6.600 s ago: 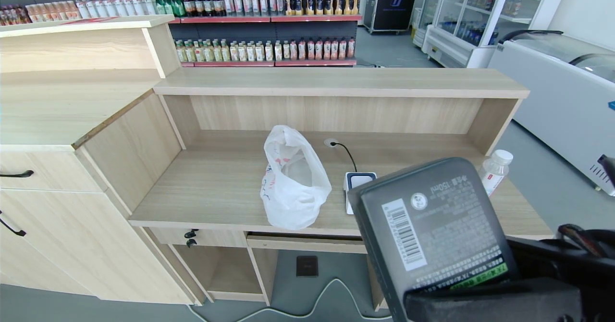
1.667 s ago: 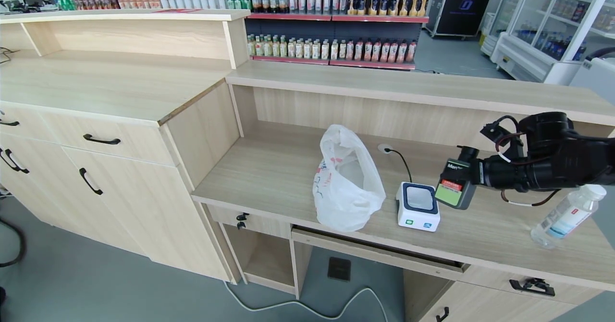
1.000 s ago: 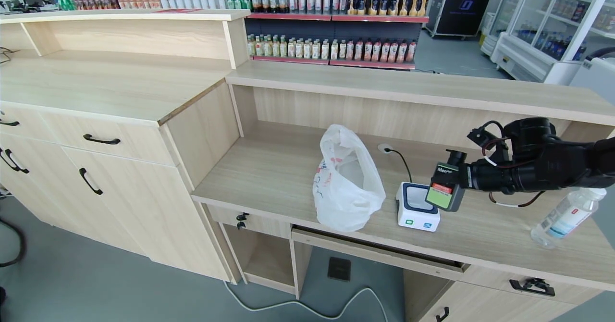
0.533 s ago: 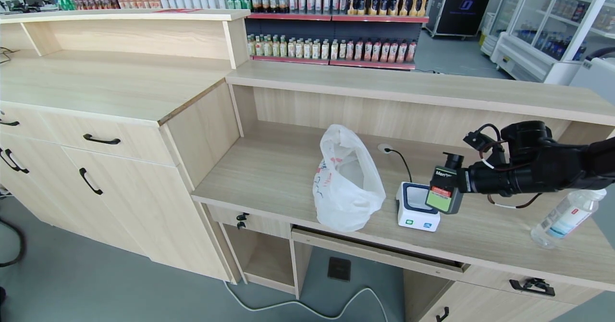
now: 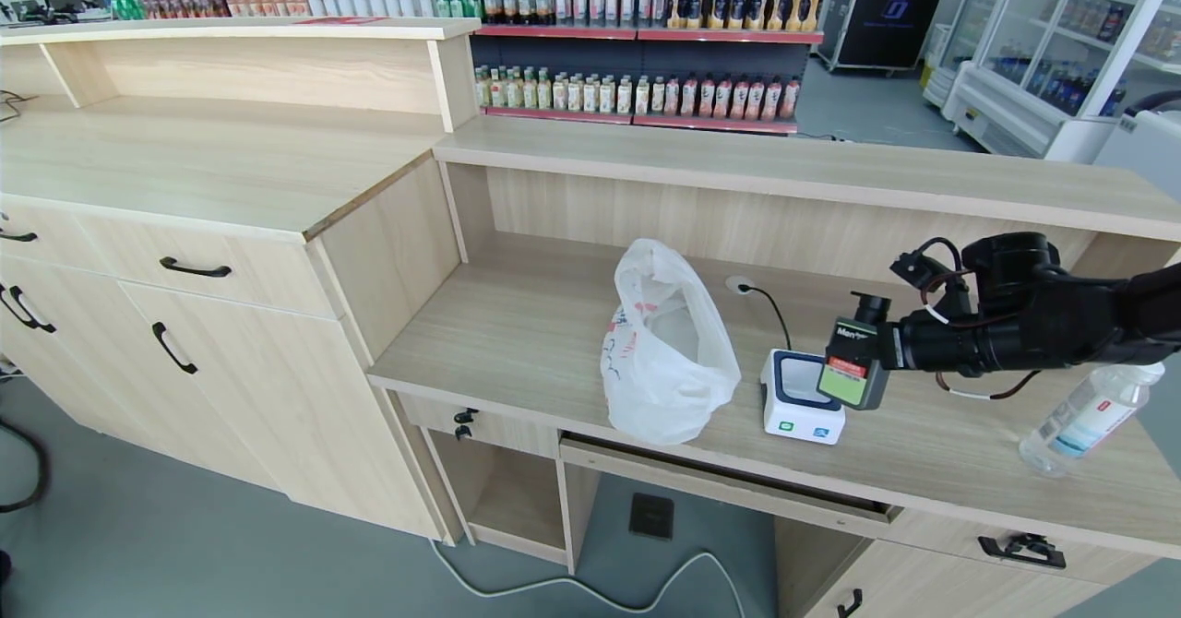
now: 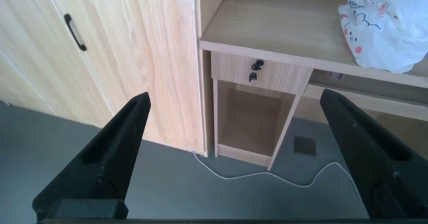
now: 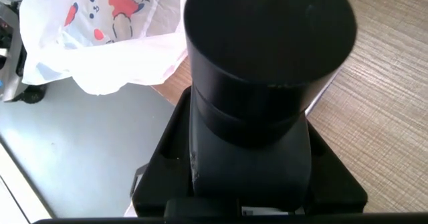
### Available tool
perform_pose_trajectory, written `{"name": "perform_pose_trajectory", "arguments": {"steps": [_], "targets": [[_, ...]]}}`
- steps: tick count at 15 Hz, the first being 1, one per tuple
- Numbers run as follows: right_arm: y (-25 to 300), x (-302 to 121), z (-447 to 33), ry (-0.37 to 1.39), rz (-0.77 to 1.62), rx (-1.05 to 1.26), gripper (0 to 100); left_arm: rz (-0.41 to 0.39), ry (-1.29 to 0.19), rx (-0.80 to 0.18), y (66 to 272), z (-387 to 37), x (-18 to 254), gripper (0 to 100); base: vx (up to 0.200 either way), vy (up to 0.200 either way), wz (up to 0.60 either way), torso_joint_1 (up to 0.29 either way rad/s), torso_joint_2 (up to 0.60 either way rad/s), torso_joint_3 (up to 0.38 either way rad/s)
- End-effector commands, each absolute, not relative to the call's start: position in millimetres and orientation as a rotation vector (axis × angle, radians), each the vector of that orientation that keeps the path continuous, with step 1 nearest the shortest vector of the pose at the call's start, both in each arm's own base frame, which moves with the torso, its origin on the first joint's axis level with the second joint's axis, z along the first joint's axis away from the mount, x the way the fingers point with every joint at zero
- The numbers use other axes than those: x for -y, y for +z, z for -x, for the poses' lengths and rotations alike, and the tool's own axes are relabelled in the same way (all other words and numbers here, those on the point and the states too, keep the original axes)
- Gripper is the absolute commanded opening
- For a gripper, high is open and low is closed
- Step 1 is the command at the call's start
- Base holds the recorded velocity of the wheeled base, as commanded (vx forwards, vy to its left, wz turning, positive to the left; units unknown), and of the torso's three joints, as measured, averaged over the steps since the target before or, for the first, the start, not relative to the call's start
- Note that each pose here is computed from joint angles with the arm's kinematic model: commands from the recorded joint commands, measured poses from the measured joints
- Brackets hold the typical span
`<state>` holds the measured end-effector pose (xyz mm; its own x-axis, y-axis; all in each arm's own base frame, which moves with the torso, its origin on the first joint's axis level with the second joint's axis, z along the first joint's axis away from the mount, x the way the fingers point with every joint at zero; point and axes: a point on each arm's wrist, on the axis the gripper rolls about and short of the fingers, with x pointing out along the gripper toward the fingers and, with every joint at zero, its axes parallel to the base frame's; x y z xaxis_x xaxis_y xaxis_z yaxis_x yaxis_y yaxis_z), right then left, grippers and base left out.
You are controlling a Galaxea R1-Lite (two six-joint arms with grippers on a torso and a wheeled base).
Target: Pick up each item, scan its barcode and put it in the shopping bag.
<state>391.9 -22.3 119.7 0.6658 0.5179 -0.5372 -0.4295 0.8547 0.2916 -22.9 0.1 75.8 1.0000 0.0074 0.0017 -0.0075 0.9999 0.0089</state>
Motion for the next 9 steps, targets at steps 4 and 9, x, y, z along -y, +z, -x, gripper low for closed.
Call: {"name": "perform_pose_trajectory", "arguments": {"steps": [4, 9], "targets": [[120, 23, -392, 0.535, -0.145, -0.649, 0, -0.009, 0.008, 0.0, 75, 23, 0, 100, 0.0, 0.0, 0.0, 0.0, 0.0, 0.0], [180, 25, -354, 0.509, -0.092, -0.492, 0, -0.009, 0.009, 0.003, 76, 23, 0, 100, 0.0, 0.0, 0.0, 0.0, 0.0, 0.0]]}}
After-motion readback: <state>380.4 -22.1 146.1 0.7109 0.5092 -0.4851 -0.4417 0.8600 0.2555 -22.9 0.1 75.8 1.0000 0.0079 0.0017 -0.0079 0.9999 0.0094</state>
